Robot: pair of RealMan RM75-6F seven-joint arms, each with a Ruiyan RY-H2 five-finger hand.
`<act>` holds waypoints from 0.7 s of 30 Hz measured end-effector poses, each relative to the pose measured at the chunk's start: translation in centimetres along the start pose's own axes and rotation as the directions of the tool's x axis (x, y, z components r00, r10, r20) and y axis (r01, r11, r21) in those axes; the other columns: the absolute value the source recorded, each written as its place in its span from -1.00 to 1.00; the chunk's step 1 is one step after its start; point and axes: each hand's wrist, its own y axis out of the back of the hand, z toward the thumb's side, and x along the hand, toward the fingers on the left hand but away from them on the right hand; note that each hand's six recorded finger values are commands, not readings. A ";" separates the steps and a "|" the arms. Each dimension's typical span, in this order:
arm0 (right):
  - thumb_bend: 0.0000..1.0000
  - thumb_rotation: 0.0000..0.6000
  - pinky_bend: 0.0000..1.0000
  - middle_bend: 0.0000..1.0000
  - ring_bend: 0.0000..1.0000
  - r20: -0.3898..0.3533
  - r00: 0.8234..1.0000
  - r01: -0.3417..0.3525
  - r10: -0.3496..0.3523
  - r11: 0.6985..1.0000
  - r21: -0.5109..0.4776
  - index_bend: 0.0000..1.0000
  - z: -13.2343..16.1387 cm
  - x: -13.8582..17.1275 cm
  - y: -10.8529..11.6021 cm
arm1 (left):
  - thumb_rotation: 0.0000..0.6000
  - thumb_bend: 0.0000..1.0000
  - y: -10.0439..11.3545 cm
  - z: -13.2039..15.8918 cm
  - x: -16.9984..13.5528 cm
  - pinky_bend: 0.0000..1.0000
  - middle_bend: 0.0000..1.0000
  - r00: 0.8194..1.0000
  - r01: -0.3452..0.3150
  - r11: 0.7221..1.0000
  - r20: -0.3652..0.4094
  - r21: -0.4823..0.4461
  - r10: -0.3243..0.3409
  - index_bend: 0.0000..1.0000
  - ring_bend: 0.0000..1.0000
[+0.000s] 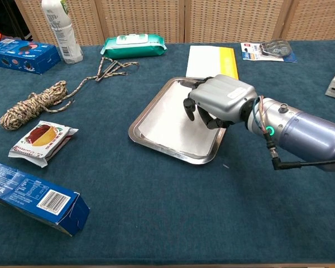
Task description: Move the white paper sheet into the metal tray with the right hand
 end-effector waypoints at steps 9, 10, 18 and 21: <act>0.05 1.00 -0.67 -0.85 -0.89 -0.045 0.997 0.058 -0.060 0.997 -0.051 -0.63 1.2 0.6 2.5 | 1.00 -1.00 -0.1 0.2 -0.1 -1.00 -1.00 1.000 -0.001 1.000 0.005 0.004 0.000 -1.00 -1.00; -0.20 1.00 -0.68 -0.91 -0.94 -0.049 0.996 0.067 -0.070 0.996 -0.064 -0.70 1.3 0.6 2.9 | 1.00 -1.00 0.0 0.2 -0.1 -1.00 -1.00 1.000 -0.002 1.000 0.005 0.003 0.002 -1.00 -1.00; -1.00 1.00 -0.87 -1.00 -1.00 -0.052 0.978 0.195 -0.202 0.974 -0.117 -0.88 0.6 1.2 7.0 | 1.00 -1.00 0.0 0.1 -0.2 -1.00 -1.00 1.000 -0.001 1.000 0.005 0.005 0.001 -1.00 -1.00; -1.00 1.00 -0.90 -1.00 -1.00 -0.040 0.969 0.240 -0.246 0.965 -0.105 -0.90 -0.7 1.9 8.5 | 1.00 -1.00 0.0 0.1 -0.2 -1.00 -1.00 1.000 -0.003 1.000 0.005 0.005 0.003 -1.00 -1.00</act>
